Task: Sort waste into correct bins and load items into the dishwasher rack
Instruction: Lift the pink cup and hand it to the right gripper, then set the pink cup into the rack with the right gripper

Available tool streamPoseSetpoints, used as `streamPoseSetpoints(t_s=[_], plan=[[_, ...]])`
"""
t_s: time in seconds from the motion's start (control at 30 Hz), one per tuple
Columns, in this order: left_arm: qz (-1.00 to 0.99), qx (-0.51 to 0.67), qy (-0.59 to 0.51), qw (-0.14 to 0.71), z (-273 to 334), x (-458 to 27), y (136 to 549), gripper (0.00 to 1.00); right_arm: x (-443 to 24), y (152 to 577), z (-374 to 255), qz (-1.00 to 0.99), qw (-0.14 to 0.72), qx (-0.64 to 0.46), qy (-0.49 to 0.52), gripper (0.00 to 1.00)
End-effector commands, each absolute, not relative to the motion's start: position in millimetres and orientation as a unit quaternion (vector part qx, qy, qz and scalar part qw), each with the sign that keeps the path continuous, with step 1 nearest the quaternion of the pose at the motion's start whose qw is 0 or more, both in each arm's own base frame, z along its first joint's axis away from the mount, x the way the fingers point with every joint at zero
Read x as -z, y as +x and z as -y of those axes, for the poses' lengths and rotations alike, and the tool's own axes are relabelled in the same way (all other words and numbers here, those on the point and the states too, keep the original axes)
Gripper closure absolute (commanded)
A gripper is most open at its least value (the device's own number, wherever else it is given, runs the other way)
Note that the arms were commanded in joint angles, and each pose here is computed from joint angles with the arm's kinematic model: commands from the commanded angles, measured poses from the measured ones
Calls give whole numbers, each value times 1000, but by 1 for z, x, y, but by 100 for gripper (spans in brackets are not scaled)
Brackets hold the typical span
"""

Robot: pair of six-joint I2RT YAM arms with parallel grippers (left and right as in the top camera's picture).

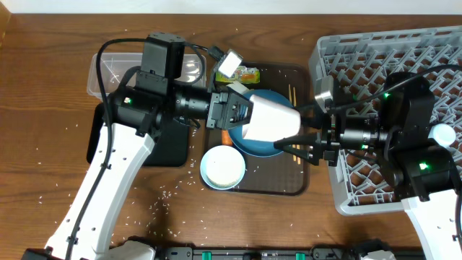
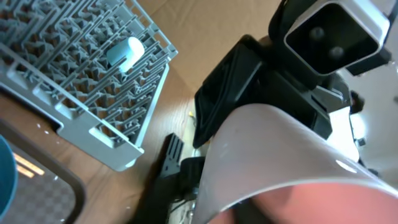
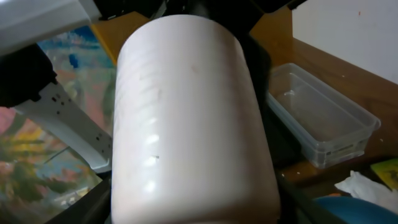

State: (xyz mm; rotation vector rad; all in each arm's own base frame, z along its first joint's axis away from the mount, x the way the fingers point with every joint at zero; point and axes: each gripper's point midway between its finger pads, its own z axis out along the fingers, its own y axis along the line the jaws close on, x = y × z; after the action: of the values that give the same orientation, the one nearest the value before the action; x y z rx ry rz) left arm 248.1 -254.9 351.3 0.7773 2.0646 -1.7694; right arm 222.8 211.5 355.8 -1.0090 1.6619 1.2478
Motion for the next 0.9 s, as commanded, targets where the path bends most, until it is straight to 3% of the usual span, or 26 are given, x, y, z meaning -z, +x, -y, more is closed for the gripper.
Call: streamPoseSetpoints(t_s=[0.0, 0.07, 0.2, 0.4, 0.57, 0.87], plan=[[-736, 598, 266, 173, 254, -346, 256, 20, -367, 221, -204, -653, 423, -486, -398, 49], [-745, 587, 262, 180, 253, -342, 260, 1, -366, 231, -194, -678, 428, -474, -364, 51], [-752, 579, 251, 190, 247, -340, 267, 2, -345, 271, -145, -777, 435, -404, -210, 52], [-758, 576, 233, 196, 237, -340, 276, 2, -295, 305, 7, -870, 435, -205, 114, 56], [-758, 576, 234, 197, 237, -340, 276, 2, -278, 287, 116, -849, 433, -72, 295, 55], [-760, 576, 231, 193, 237, -338, 275, 2, -233, 231, 235, -741, 364, 11, 564, 57]])
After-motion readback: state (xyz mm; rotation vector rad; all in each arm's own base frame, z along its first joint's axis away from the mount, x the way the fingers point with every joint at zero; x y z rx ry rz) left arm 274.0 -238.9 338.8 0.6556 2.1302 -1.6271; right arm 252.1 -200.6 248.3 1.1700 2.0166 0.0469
